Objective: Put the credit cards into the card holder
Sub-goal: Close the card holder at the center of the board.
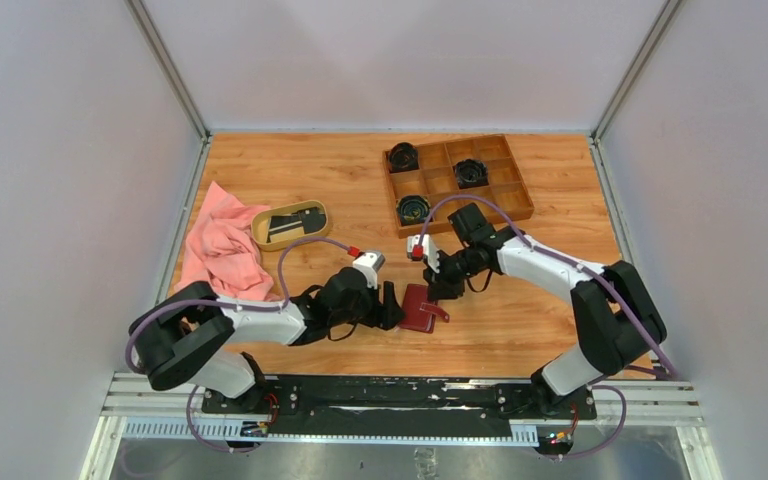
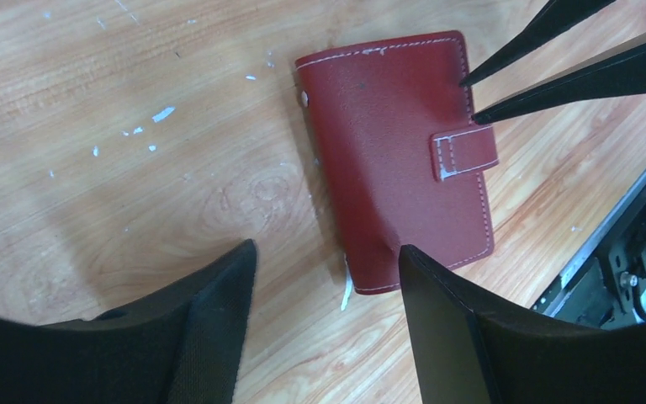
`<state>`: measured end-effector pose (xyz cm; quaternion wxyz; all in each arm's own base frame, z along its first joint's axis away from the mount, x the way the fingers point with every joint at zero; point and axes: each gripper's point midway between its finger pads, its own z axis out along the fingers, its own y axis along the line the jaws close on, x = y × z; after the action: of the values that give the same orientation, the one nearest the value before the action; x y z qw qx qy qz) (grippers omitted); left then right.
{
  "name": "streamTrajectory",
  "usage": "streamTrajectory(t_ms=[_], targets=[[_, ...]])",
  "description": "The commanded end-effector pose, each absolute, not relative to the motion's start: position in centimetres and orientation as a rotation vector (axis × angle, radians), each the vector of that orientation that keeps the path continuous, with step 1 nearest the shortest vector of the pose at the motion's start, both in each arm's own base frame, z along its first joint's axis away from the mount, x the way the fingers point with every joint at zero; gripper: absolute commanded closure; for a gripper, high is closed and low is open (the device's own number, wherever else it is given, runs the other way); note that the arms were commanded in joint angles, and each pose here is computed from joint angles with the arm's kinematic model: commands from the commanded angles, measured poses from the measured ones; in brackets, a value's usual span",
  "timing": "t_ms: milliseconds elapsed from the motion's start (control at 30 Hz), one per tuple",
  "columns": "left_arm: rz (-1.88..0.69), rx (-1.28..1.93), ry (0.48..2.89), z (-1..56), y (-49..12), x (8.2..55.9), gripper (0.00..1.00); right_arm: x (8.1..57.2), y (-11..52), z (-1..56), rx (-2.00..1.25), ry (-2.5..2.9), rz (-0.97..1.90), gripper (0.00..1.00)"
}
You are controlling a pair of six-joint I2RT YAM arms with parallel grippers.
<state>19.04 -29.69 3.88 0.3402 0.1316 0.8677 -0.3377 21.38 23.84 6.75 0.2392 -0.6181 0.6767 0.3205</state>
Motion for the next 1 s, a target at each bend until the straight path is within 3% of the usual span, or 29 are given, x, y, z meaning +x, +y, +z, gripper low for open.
streamTrajectory(t_ms=[0,367,633,967], targets=[[-0.927,0.335,2.263,3.8,-31.0,19.4,0.34,21.4,24.3,6.0,-1.735,1.873,0.828,0.78],[-0.933,0.353,2.298,2.8,-31.6,19.3,0.36,21.4,21.9,3.6,-1.843,1.943,0.662,0.81],[-0.951,0.325,2.3,2.8,-31.3,19.4,0.26,21.2,21.3,2.5,-1.875,1.986,0.644,0.82],[-1.283,0.168,2.266,2.8,-33.2,18.7,0.29,20.9,21.1,2.2,-1.885,1.991,0.653,0.82]])
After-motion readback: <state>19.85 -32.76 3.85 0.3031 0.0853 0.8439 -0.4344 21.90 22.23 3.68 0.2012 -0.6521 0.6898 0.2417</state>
